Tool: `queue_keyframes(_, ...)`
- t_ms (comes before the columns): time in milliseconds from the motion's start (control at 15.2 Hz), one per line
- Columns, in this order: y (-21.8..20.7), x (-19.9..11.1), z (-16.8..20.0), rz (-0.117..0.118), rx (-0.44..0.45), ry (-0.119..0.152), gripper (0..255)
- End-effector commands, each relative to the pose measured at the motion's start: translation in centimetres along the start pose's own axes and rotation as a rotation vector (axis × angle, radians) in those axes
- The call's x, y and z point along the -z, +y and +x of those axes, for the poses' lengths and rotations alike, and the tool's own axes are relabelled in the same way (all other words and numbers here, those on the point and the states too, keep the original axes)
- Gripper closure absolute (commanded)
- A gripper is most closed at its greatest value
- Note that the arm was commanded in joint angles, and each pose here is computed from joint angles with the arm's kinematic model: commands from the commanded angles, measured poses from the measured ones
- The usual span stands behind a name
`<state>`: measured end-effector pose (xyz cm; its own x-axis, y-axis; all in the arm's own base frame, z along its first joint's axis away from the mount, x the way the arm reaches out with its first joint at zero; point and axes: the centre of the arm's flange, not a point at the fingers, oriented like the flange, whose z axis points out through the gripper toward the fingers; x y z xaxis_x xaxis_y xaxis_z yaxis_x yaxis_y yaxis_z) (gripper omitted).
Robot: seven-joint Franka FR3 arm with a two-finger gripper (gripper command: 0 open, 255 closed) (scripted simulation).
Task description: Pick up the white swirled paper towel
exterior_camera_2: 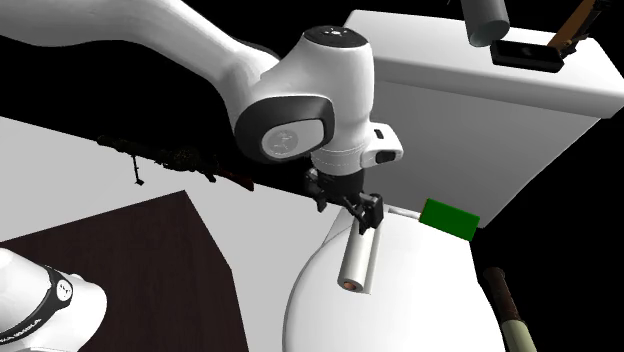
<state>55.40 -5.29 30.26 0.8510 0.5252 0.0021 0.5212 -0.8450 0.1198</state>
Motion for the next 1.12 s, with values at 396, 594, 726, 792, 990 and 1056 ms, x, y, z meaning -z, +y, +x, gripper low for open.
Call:
queue_keyframes(396,1.3,-9.8,4.5,0.009,0.106,-0.026,0)
queue_keyframes(594,1.7,-13.0,5.9,0.011,0.141,-0.035,0)
queue_keyframes(726,1.5,-14.0,5.9,0.011,0.141,-0.035,0)
queue_keyframes(792,1.5,-14.5,5.9,0.011,0.141,-0.035,0)
queue_keyframes(990,1.3,-16.1,5.9,0.011,0.141,-0.035,0)
queue_keyframes(1056,1.2,-16.6,5.9,0.011,0.141,-0.035,0)
